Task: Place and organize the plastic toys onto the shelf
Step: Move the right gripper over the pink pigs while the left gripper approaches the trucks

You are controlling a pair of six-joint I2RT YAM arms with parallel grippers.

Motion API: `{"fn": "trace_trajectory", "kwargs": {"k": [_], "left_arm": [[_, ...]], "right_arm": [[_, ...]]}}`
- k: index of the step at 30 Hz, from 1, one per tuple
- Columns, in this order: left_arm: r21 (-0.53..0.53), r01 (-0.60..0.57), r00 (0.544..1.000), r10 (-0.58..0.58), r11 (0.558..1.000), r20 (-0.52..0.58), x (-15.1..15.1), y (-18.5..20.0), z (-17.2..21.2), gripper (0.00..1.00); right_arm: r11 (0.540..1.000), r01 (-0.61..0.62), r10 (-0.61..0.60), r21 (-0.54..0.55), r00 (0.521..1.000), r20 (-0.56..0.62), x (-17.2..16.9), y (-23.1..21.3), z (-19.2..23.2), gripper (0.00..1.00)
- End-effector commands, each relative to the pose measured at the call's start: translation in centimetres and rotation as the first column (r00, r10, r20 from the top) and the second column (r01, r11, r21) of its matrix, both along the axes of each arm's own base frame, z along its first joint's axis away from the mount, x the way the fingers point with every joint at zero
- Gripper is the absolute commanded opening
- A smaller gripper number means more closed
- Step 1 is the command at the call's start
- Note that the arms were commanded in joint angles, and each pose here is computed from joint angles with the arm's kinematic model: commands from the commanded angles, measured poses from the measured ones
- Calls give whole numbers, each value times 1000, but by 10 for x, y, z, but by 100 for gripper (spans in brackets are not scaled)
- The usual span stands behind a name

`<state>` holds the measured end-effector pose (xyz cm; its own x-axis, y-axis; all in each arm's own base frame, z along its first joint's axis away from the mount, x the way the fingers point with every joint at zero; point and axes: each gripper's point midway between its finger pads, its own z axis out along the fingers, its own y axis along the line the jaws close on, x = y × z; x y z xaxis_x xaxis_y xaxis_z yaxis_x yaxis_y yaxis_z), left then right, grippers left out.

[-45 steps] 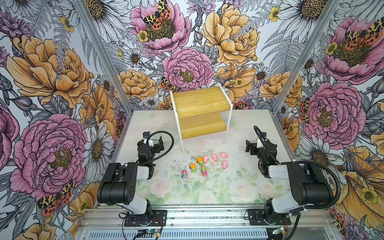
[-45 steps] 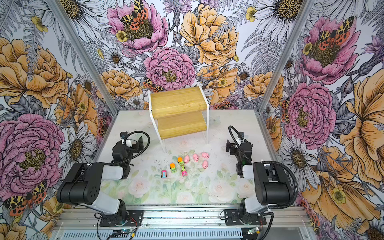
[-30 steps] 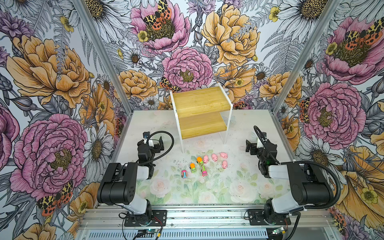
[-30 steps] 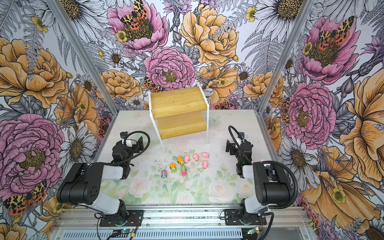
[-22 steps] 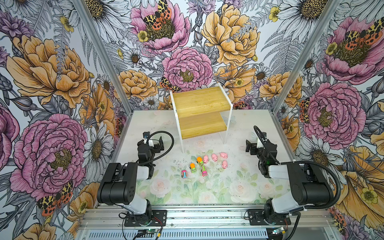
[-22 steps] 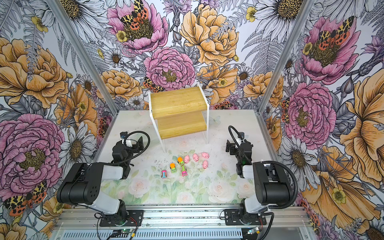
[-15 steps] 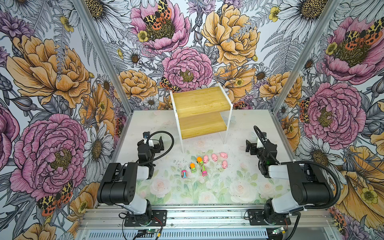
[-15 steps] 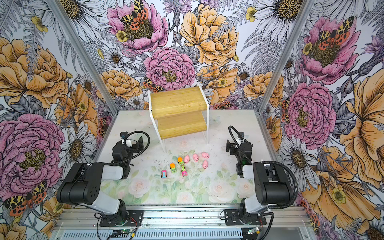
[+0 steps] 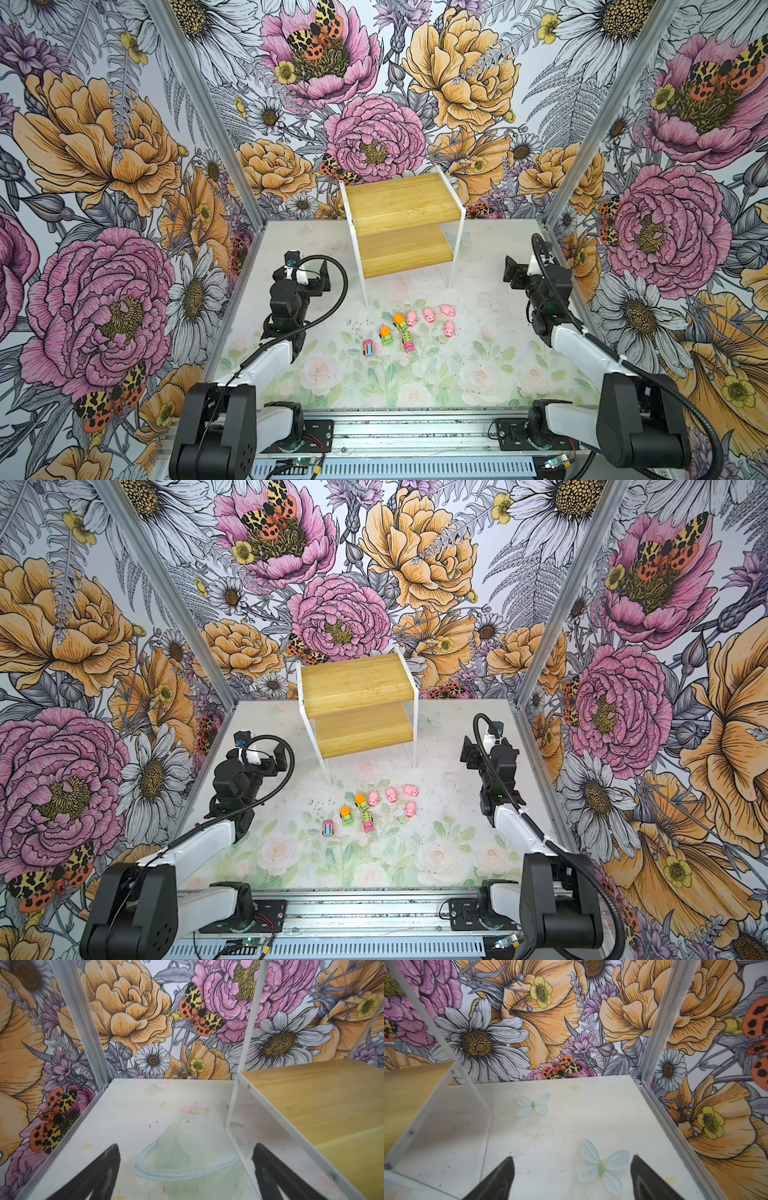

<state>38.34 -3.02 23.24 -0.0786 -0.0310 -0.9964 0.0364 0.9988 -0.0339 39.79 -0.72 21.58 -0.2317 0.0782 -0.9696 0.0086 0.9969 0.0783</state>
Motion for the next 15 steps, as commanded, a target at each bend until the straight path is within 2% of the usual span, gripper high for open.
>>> {"fn": "trace_trajectory", "kwargs": {"k": [1, 5, 11, 15], "left_arm": [[-21, 61, 986, -64, 998, -153, -17, -30, -29, 99], [-86, 123, 974, -137, 989, -182, -37, -71, -43, 99], [-141, 140, 955, -171, 980, -241, -72, -109, -77, 99], [-136, 121, 950, -154, 983, -271, -88, -113, -97, 99]], "right_arm": [[978, -108, 139, 180, 976, -165, -21, 35, -27, 81], [933, -191, 264, 306, 940, -216, -47, 84, -42, 75], [901, -212, 330, 378, 901, -281, -89, 133, -70, 71], [896, -209, 344, 392, 886, -312, -111, 149, -92, 67]]}}
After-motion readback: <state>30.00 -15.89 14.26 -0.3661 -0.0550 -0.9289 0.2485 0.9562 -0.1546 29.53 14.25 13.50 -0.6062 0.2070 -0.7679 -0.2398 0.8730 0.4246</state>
